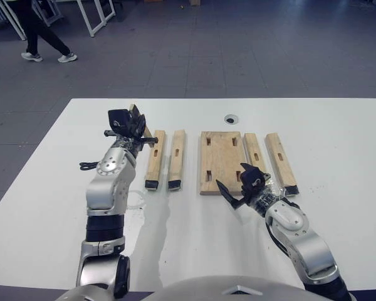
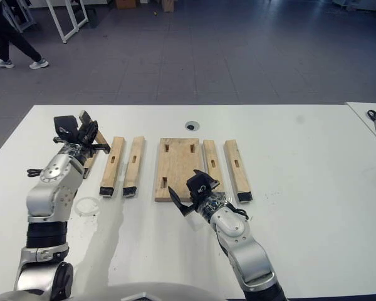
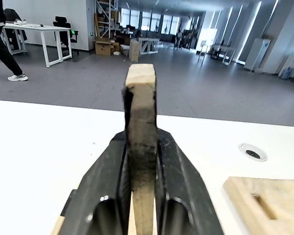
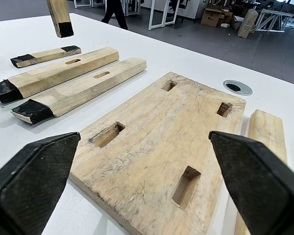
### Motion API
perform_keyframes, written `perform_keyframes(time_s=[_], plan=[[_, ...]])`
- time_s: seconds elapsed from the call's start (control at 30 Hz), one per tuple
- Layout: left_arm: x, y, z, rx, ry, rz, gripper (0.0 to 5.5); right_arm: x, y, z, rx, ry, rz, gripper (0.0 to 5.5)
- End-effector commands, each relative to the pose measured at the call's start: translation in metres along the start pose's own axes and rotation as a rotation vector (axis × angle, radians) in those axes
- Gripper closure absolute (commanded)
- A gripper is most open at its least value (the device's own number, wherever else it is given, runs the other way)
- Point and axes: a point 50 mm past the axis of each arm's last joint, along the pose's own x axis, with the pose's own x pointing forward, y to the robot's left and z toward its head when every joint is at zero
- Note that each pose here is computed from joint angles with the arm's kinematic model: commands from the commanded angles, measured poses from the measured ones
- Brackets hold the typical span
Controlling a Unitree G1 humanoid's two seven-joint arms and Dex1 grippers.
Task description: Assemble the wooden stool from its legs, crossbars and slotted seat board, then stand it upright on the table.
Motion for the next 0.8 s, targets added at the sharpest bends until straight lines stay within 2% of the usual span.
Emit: perform_keyframes(time_s=[0.03,0.47,0.8], plan=[[0.0,-0.001,-0.02,0.015,0.031,0.027,5.09,0.001,-0.001,0.003,-0.012,-0.006,-0.008,0.66],[0.006,0.005,-0.037,-0.032,0.021,0.043,5.09,0.003,-0.003,0.005,-0.015,-0.003,0.007,0.66],[0.007,0.0,-0.02,-0.054,-0.027,0.03,5.09,0.002,-0.003,0.004,-0.013,0.006,0.007,0.66]])
